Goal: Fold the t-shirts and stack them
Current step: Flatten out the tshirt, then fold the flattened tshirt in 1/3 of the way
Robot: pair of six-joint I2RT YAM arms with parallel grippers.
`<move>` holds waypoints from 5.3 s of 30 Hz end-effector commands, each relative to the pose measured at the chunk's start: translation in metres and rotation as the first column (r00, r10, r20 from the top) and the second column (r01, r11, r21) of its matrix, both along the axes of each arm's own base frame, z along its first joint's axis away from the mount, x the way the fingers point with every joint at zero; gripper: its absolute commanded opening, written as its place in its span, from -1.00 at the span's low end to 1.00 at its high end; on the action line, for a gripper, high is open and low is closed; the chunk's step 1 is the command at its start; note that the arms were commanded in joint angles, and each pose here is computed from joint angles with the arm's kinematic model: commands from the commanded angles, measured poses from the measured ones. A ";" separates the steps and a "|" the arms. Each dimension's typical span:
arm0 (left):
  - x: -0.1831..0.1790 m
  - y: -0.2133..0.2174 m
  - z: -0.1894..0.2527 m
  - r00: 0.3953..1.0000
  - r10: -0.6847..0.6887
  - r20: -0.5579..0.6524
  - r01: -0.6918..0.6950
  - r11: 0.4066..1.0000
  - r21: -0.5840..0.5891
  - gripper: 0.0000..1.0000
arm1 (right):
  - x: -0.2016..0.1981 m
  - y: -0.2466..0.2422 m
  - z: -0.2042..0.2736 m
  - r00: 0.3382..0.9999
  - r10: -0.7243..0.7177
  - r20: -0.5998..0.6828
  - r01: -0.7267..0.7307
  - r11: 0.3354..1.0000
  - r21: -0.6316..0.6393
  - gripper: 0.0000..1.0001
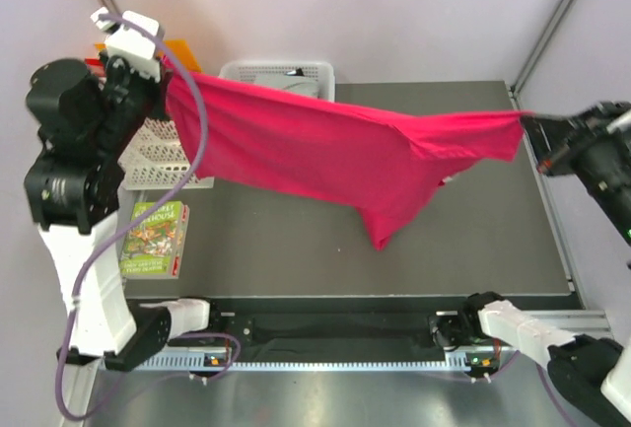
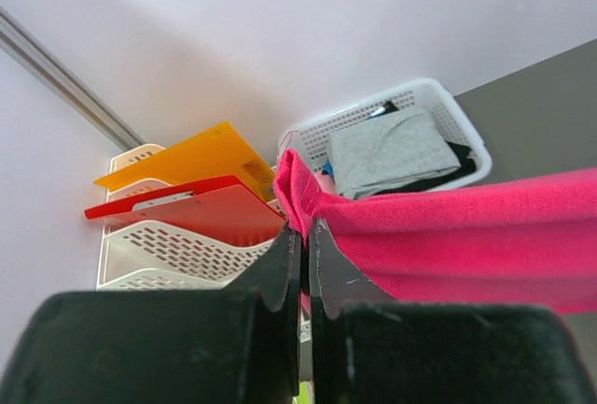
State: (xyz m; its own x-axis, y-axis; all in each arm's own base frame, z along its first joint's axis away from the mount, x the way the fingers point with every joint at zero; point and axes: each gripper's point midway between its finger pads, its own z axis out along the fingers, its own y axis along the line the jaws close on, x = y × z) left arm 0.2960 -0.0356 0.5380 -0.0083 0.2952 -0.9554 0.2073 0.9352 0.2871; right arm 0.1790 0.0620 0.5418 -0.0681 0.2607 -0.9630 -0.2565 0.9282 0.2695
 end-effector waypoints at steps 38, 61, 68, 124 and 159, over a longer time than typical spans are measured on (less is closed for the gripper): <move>0.120 0.026 -0.308 0.901 0.147 -0.409 -0.008 0.947 0.322 -1.00 | 0.191 0.003 -0.221 0.877 -0.211 -0.432 0.129 0.969 -0.212 -1.00; 0.158 0.033 -0.353 0.844 0.210 -0.493 -0.008 0.925 0.379 -1.00 | 0.235 0.022 -0.304 0.734 -0.163 -0.660 0.052 0.981 -0.185 -1.00; 0.111 0.036 -0.361 0.844 0.186 -0.503 0.033 0.918 0.396 -1.00 | 0.182 0.022 -0.324 0.691 -0.147 -0.707 0.012 0.981 -0.192 -1.00; 0.072 0.019 -0.473 0.637 0.107 -0.764 0.134 0.960 0.246 0.94 | 0.141 0.080 -0.452 0.391 -0.017 -0.920 -0.125 0.990 -0.072 -0.08; 0.070 -0.012 -0.514 0.552 0.029 -0.833 0.201 0.965 0.166 0.79 | 0.172 -0.008 -0.524 0.197 -0.264 -0.944 -0.012 0.962 -0.272 -0.31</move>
State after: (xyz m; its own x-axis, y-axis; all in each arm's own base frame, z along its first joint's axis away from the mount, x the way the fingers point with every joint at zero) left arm 0.3587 -0.0352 0.0302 -0.7258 0.5270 -0.4422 0.5172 0.8418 0.1545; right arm 0.3299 0.0855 0.0209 -0.9669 0.2169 -0.1343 0.1952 0.9680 0.1576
